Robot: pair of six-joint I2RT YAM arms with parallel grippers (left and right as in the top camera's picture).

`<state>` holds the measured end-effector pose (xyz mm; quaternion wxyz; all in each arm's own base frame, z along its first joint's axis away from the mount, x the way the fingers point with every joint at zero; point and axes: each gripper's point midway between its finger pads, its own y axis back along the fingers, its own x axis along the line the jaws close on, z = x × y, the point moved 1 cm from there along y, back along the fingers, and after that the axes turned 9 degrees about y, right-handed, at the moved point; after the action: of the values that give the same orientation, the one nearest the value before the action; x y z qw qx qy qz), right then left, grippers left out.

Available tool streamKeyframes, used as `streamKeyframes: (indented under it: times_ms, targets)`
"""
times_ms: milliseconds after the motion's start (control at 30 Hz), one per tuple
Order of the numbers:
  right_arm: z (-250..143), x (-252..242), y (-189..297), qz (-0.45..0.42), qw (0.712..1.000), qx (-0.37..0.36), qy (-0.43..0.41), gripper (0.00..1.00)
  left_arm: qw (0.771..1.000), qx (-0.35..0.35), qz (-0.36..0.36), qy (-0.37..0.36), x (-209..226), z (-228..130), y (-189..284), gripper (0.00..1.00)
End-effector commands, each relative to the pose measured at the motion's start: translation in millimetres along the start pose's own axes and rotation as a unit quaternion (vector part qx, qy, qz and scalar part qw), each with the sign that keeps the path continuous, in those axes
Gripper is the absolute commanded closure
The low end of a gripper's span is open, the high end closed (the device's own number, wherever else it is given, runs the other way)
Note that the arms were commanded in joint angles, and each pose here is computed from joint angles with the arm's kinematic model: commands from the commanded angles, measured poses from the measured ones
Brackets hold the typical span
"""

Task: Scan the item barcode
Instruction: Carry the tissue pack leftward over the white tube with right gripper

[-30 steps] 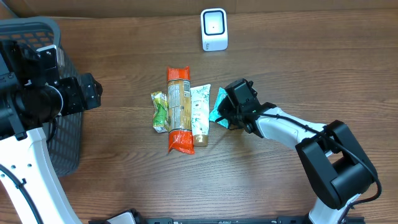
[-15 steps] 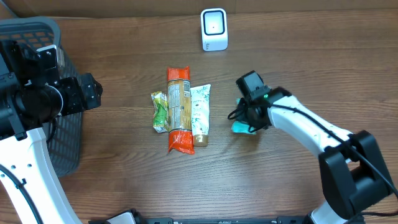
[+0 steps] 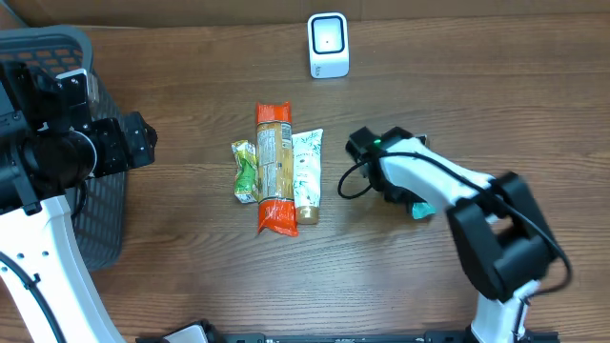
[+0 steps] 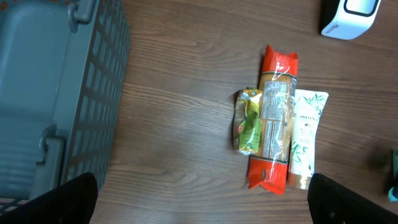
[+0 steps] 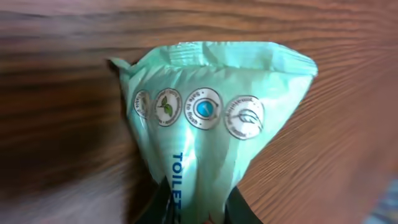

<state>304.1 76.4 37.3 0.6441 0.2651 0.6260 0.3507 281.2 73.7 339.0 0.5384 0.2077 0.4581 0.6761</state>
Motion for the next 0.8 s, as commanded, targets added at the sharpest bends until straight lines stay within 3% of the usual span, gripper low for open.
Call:
streamKeyframes:
  times_ms: [0, 100, 400, 567, 767]
  targets:
    - [8, 4, 5, -0.006, 1.000, -0.021, 0.003, 0.94, 1.000, 0.000, -0.005, -0.008, -1, 1, 0, 0.01]
    - [7, 23, 12, 0.027, 0.999, -0.024, 0.010, 0.75, 1.000, 0.000, -0.005, -0.008, -1, 1, 0, 0.00]
    - [-5, 80, 44, 0.097, 0.987, -0.064, 0.112, 0.49, 1.000, 0.000, -0.005, -0.008, -1, 1, 0, 0.00]
    - [-11, 94, 55, 0.102, 0.983, -0.081, 0.130, 0.41, 1.000, 0.000, -0.005, -0.008, -1, 1, 0, 0.00]
    - [-7, 99, 57, 0.131, 0.982, -0.074, 0.117, 0.14, 1.000, 0.000, -0.005, -0.008, -1, 1, 0, 0.00]
